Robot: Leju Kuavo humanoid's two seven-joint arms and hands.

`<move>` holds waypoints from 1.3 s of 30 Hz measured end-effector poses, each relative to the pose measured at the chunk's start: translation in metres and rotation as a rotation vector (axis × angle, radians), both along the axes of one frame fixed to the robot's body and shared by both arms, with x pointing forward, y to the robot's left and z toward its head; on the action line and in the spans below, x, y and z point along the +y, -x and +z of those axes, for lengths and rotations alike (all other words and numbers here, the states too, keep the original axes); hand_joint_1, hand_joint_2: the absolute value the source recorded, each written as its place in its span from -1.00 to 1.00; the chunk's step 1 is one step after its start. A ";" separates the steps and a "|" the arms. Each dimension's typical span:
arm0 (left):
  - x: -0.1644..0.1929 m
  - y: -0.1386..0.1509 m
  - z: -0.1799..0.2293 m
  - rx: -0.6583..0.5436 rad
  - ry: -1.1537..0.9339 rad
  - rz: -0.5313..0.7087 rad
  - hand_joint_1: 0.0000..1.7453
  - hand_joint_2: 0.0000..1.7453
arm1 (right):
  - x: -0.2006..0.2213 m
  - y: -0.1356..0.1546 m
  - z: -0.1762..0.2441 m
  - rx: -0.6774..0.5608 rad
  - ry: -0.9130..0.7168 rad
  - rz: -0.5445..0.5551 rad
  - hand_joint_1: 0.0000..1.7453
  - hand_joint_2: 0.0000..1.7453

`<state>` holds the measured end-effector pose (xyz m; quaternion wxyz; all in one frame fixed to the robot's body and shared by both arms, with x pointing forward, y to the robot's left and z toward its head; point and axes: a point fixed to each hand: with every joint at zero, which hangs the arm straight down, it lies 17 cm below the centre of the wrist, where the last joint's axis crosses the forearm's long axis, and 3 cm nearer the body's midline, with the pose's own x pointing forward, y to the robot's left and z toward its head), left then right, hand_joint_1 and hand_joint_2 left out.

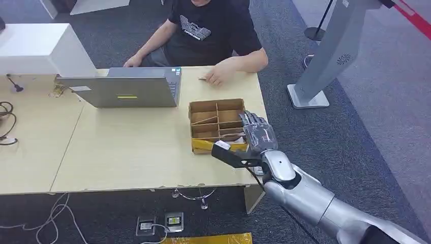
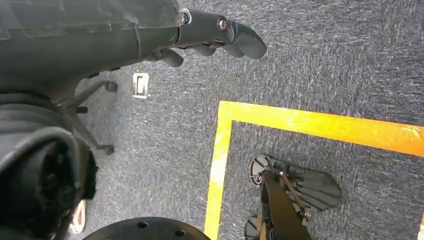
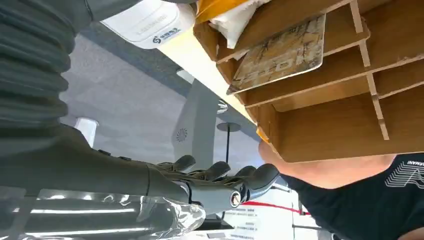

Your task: Pass the card to the sensor for recognition and then transmit it.

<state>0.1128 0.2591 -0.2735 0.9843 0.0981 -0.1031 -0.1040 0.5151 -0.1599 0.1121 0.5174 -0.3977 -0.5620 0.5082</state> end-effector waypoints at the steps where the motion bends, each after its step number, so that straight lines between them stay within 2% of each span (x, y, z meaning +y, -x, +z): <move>1: 0.000 0.000 0.000 0.000 0.000 0.000 -1.00 -1.00 | 0.000 0.000 0.000 0.000 0.000 0.000 -1.00 1.00; 21: -0.001 -0.003 0.000 0.004 0.006 0.000 -1.00 -1.00 | 0.032 -0.004 -0.009 0.028 -0.020 0.057 -1.00 1.00; 33: -0.001 -0.002 0.000 0.006 0.006 0.000 -1.00 -1.00 | 0.028 -0.005 -0.022 0.041 0.011 0.045 -1.00 1.00; 34: -0.002 -0.002 0.000 0.006 0.007 0.000 -1.00 -1.00 | 0.028 -0.005 -0.023 0.040 0.014 0.045 -0.42 1.00; 35: -0.001 -0.002 0.000 0.006 0.006 0.000 -1.00 -1.00 | 0.029 -0.006 -0.022 0.035 0.016 0.047 -0.42 1.00; 36: -0.001 -0.002 0.000 0.006 0.007 0.000 -1.00 -1.00 | 0.030 -0.006 -0.021 0.027 0.020 0.051 1.00 1.00; 39: -0.001 -0.002 0.000 0.006 0.007 0.000 -1.00 -1.00 | 0.031 -0.007 -0.018 0.005 0.018 0.059 1.00 1.00</move>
